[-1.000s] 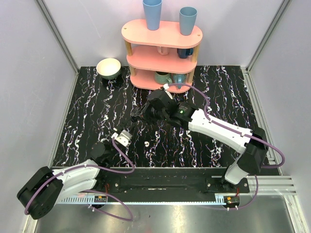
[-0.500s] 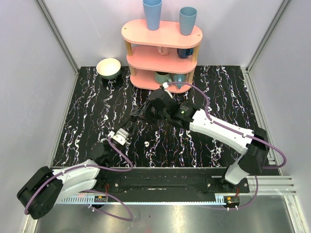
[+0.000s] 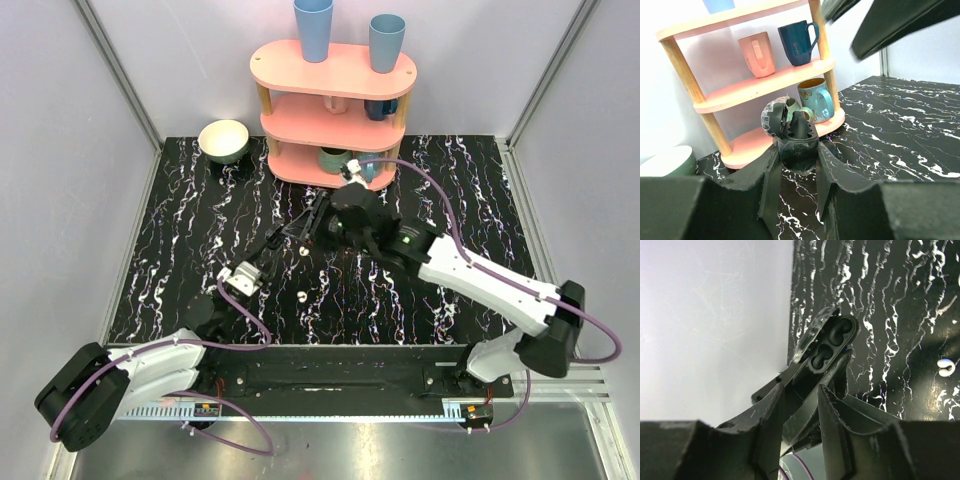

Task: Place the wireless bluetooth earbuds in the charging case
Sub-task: Insert the left earbud into the left side groove of the charging case, then close the charging case with the earbuds.

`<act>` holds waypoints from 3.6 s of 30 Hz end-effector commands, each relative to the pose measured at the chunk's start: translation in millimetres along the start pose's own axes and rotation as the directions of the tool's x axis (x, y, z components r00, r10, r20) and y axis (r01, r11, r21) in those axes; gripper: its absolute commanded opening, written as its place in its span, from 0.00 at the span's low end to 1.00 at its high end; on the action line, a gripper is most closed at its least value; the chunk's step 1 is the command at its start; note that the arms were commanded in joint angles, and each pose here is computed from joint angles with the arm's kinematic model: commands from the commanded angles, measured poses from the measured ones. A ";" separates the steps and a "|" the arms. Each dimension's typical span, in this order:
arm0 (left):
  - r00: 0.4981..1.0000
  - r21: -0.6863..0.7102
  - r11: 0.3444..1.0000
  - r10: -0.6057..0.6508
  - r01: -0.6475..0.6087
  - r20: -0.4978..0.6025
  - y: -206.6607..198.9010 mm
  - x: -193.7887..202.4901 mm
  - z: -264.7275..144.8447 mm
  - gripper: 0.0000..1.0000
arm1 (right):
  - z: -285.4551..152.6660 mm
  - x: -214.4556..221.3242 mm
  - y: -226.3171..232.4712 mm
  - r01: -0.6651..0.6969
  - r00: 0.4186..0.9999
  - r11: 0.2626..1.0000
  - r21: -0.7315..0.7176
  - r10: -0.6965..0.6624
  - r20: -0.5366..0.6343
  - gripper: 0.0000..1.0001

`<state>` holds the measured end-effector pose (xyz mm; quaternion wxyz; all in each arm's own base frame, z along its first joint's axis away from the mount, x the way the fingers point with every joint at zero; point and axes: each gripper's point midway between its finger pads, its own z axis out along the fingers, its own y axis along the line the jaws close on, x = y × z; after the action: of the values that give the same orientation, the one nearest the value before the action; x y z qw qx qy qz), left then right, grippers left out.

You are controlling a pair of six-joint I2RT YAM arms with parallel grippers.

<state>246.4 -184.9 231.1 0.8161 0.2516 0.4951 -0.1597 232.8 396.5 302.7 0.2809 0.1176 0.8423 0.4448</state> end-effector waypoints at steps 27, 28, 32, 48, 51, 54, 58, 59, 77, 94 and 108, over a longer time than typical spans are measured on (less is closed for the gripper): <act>0.878 0.424 0.860 -0.412 0.285 0.244 -54.1 -125.3 -6.4 0.00 | -89.3 -80.8 -9.0 0.628 0.759 0.773 -0.091 -0.582 0.293 0.67; 0.878 0.454 0.846 -0.417 0.281 0.233 -59.8 -125.1 -6.4 0.00 | -89.2 -81.9 -9.8 0.631 0.755 0.771 -0.086 -0.586 0.292 0.67; 0.875 0.547 0.792 -0.440 0.272 0.201 -76.8 -127.0 -9.2 0.00 | -93.4 -74.4 -1.2 0.663 0.739 0.736 -0.136 -0.616 0.274 0.68; 0.831 0.567 0.755 -0.517 0.330 0.205 -78.0 -127.8 -7.9 0.00 | -69.1 -49.8 -1.7 0.619 0.786 0.750 -0.234 -0.594 0.173 0.70; 0.822 0.571 0.746 -0.532 0.342 0.203 -78.4 -127.8 -9.0 0.00 | -64.3 -64.7 -13.1 0.607 0.793 0.780 -0.151 -0.580 0.188 0.85; 0.812 0.574 0.736 -0.550 0.359 0.197 -78.5 -126.7 -13.0 0.00 | -61.0 -67.9 -18.6 0.569 0.822 0.802 -0.182 -0.554 0.127 0.94; 0.794 0.552 0.747 -0.562 0.370 0.230 -72.5 -128.0 -22.2 0.00 | -61.2 -81.3 -20.5 0.548 0.836 0.814 -0.191 -0.534 0.125 0.96; 0.794 0.538 0.756 -0.560 0.372 0.238 -69.7 -127.7 -22.4 0.00 | -62.8 -82.5 -18.5 0.552 0.834 0.811 -0.192 -0.536 0.133 0.97; 0.808 0.514 0.779 -0.535 0.359 0.247 -64.5 -129.4 -33.3 0.00 | -53.6 -82.9 -38.8 0.471 0.882 0.862 -0.190 -0.453 0.129 1.00; 0.804 0.512 0.773 -0.545 0.374 0.236 -65.4 -126.0 -23.9 0.00 | -27.9 -56.2 -36.0 0.430 0.892 0.843 -0.322 -0.452 0.009 0.99; 0.796 0.499 0.776 -0.553 0.386 0.245 -62.1 -126.8 -18.8 0.00 | -4.3 -35.7 -53.8 0.397 0.889 0.869 -0.295 -0.444 -0.110 1.00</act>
<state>161.7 -245.6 246.5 0.6703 0.2750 0.4682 -0.5058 267.1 336.7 250.4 0.3033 -0.1268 0.8203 0.4681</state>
